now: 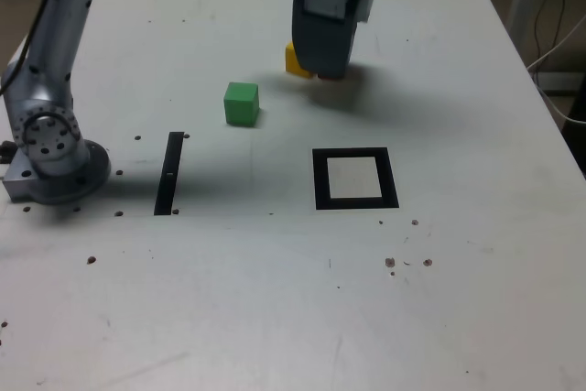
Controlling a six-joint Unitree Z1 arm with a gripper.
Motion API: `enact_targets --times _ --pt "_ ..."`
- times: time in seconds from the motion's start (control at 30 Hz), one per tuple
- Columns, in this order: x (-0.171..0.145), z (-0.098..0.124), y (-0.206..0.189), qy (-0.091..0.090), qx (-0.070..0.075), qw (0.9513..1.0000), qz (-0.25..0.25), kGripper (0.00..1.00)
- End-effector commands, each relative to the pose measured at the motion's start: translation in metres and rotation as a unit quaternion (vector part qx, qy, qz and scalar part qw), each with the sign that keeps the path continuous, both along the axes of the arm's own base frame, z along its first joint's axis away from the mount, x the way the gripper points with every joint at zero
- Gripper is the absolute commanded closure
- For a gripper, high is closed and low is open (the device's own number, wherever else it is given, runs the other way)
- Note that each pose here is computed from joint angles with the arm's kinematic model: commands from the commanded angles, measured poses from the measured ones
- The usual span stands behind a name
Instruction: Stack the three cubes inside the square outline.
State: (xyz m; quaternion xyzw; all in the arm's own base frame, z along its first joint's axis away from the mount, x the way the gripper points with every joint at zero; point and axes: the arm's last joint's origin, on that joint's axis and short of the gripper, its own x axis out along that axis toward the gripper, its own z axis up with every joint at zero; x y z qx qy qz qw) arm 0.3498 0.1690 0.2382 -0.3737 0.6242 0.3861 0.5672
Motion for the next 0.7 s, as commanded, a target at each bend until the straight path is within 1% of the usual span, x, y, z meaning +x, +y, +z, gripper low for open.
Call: enact_targets --times 0.0,0.23,0.33,0.4,0.57,0.67 --pt "0.0027 -0.0052 0.0022 0.004 0.0 1.0 0.002 0.04" --pt "0.0002 -0.0064 0.0085 0.011 0.005 0.9999 0.011 0.08" --pt "0.0 -0.0035 0.0089 0.011 0.002 0.9999 0.012 0.11" --pt "-0.0003 -0.0017 0.0083 0.012 -0.003 0.9999 0.012 0.13" --pt "-0.0004 -0.0029 0.0055 0.017 -0.025 0.9995 0.011 0.17" --pt "0.0008 -0.0043 0.005 0.017 -0.03 0.9993 0.011 0.18"
